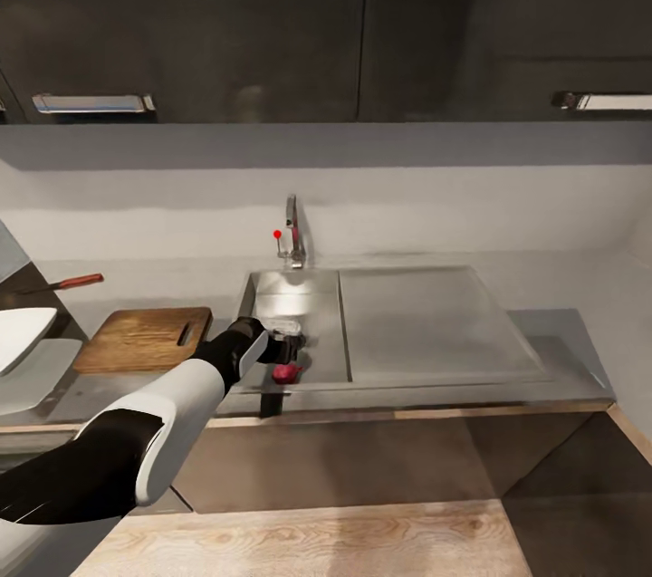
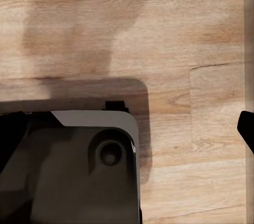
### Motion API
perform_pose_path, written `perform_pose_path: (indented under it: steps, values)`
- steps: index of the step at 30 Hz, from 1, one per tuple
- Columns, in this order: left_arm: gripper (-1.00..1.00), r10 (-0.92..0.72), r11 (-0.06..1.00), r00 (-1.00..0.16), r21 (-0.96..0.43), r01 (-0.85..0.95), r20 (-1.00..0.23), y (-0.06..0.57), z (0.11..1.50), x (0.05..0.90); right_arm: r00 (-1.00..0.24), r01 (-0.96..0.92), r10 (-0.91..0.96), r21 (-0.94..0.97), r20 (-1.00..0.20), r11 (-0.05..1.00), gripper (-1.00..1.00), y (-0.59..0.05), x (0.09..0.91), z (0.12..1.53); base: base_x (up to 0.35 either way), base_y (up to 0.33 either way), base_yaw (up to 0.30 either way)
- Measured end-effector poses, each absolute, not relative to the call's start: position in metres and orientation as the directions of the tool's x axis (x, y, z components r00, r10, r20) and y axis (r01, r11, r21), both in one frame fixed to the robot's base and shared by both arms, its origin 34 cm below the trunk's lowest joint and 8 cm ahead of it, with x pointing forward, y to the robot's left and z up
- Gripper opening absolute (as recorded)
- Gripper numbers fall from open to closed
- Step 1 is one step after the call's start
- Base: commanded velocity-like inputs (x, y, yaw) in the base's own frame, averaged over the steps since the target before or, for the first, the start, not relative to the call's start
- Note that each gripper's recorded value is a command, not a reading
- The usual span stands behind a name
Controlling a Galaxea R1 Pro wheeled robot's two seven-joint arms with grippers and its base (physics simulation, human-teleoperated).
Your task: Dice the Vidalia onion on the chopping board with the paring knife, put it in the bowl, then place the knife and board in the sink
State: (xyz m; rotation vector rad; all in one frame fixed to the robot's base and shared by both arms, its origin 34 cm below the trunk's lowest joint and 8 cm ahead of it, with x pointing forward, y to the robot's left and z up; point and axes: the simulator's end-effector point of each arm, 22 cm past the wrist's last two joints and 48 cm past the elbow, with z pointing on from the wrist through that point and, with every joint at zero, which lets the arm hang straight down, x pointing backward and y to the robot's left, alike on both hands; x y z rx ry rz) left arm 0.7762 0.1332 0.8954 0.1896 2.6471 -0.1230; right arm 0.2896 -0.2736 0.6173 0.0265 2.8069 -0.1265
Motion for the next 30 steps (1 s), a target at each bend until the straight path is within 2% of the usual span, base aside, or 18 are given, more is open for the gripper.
perform_pose_path:
  steps: [8,30]
  values:
    - [1.00,0.112,0.985,-0.882,-0.066,0.160,-0.458,0.131,0.886,0.774,-0.950,0.032,0.003,-0.085,-0.314,0.996,1.00,-0.274,0.285,0.615,0.173,0.000,0.000]
    - [1.00,0.114,0.985,-0.910,-0.076,0.157,-0.399,0.131,0.850,0.757,-0.960,0.029,0.003,-0.087,-0.279,0.996,1.00,-0.274,0.271,0.609,0.008,0.000,0.000]
